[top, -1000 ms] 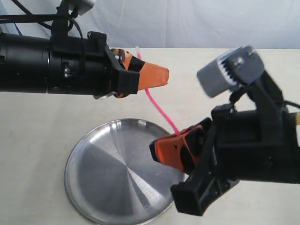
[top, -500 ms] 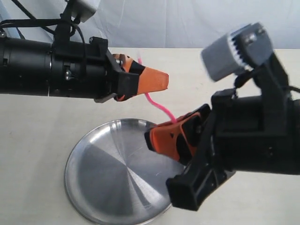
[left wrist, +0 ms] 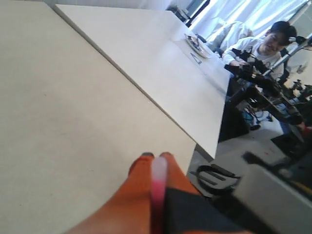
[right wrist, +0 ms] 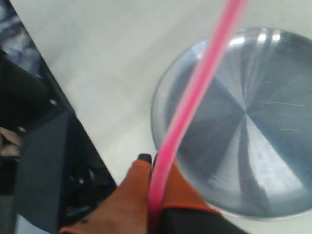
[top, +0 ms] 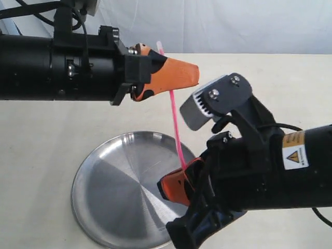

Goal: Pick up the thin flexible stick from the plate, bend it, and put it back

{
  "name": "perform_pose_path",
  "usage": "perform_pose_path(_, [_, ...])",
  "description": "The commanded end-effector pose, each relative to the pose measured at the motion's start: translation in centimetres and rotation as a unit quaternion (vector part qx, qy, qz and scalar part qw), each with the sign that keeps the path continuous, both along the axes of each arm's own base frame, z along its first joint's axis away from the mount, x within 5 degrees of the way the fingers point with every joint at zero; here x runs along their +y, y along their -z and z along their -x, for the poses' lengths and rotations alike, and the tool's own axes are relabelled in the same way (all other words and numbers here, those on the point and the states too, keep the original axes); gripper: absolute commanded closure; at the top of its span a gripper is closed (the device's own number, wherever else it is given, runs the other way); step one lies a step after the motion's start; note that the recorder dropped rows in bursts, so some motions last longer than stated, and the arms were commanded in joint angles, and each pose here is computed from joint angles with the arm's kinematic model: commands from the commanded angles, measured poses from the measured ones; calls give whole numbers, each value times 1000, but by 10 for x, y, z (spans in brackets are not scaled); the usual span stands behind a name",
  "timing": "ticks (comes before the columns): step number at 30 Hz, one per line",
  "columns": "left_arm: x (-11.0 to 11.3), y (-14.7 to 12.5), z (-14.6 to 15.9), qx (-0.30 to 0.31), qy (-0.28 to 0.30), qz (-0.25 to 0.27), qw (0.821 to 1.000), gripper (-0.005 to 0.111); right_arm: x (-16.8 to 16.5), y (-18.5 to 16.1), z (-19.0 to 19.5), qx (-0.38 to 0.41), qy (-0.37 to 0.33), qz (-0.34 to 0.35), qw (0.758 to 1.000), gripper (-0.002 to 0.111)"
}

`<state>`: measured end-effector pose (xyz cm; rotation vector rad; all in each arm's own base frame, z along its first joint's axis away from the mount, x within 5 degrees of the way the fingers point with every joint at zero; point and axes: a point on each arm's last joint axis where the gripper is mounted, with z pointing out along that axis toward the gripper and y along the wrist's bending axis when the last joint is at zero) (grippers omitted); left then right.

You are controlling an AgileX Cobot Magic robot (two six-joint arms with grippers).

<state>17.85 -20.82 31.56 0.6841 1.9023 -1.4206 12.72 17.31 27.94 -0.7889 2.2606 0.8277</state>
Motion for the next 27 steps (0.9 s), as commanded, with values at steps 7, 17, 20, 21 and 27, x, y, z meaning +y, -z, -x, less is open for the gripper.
perform_pose_path(7, [0, 11, 4, -31, 17, -63, 997, 107, -19, -47, 4, -111, 51, -113, 986, 109])
perform_pose_path(17, [-6, -18, 10, -17, 58, 29, 998, 107, -3, -14, -9, -77, 18, -16, 997, 109])
perform_pose_path(20, [-7, -21, 11, -21, 65, 35, 997, 107, 1, -7, -14, -69, 20, -6, 997, 109])
perform_pose_path(21, [-7, -21, 11, -22, 66, 33, 997, 107, 2, -5, -15, -67, 20, -4, 998, 109])
perform_pose_path(27, [-3, -6, 4, -78, 44, -64, 994, 107, -4, -21, -6, -59, 31, -49, 997, 109])
